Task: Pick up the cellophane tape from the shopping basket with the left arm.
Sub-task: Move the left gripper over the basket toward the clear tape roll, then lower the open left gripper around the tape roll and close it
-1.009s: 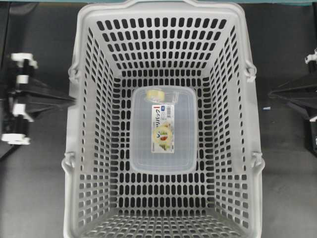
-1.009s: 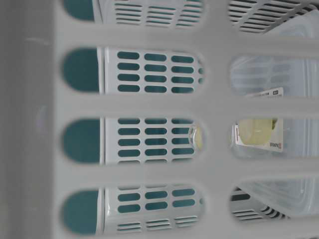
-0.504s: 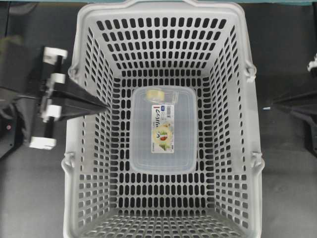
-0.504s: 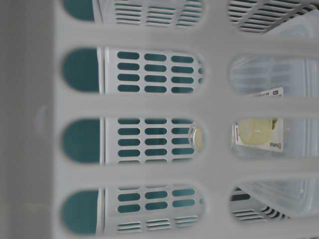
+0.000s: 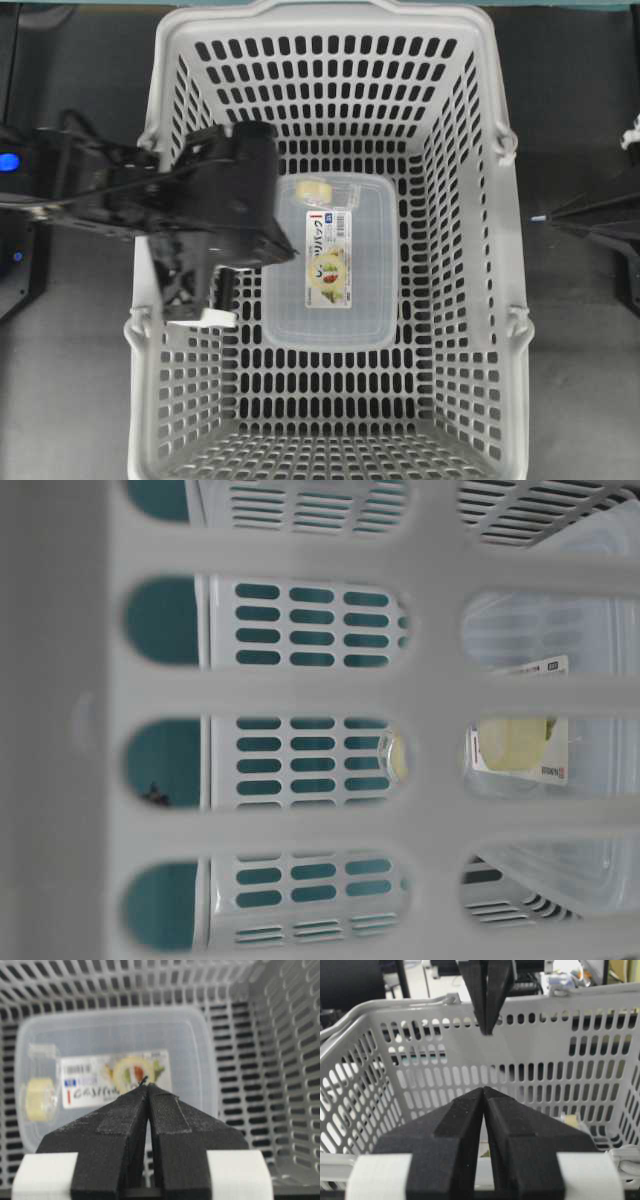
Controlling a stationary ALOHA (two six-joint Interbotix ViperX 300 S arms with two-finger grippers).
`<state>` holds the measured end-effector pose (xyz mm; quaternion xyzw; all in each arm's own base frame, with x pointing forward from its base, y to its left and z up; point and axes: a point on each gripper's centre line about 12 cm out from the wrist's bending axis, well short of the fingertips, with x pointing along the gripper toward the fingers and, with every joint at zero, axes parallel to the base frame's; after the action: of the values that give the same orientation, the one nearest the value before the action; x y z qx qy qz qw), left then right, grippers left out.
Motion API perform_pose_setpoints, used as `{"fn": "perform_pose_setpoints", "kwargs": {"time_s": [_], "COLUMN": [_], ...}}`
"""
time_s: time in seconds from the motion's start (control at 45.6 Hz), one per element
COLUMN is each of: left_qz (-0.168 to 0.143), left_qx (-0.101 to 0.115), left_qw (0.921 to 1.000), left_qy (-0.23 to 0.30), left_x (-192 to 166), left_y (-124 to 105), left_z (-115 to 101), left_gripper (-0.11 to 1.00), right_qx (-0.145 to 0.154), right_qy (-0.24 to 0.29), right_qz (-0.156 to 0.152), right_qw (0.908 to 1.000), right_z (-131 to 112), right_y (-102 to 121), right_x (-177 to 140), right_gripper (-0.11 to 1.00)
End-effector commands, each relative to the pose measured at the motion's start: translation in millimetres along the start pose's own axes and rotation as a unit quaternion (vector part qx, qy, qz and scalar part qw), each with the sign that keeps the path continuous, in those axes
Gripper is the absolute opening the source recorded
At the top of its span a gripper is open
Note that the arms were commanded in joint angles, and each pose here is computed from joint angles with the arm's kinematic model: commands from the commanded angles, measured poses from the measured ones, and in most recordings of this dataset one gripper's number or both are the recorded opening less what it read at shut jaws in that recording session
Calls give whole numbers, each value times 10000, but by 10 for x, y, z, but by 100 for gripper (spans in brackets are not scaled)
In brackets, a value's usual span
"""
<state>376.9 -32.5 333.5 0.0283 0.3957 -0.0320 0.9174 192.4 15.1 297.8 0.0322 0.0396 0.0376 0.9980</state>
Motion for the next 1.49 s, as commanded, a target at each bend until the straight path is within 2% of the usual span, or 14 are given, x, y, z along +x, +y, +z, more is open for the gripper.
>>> {"fn": "perform_pose_setpoints", "kwargs": {"time_s": [0.0, 0.241, 0.329, 0.439, 0.57, 0.68, 0.855, 1.118, 1.469], "left_qz": [12, 22, 60, 86, 91, 120, 144, 94, 96], "left_qx": [25, -18, -73, -105, -118, -135, -179, -105, -121], "left_qw": [10000, 9998, 9993, 9978, 9952, 9938, 9895, 9825, 9838], "left_qy": [-23, 207, 369, 646, 967, 1097, 1425, 1855, 1787], "left_x": [-57, 111, 192, 280, 381, 478, 763, 1197, 1412], "left_y": [1, 4, 46, 71, 77, 110, 144, 78, 83], "left_z": [147, 223, 215, 221, 242, 232, 112, -78, -259], "left_gripper": [0, 1, 7, 32, 72, 90, 89, 90, 90], "right_qx": [-32, -86, -78, -70, -70, -78, -78, -85, -78], "right_qy": [-167, -182, -182, -182, -190, -182, -244, -343, -366], "right_qz": [33, 33, 33, 33, 33, 33, 35, 39, 39], "right_qw": [9999, 9998, 9998, 9998, 9998, 9998, 9997, 9994, 9993], "right_z": [119, 124, 124, 124, 125, 119, 124, 125, 80], "right_y": [17, 17, 17, 17, 17, 17, 17, 16, 13], "right_x": [9, 6, 6, 6, 6, 6, 5, 4, 2], "right_gripper": [1, 1, 1, 1, 1, 1, 1, 1, 1]}}
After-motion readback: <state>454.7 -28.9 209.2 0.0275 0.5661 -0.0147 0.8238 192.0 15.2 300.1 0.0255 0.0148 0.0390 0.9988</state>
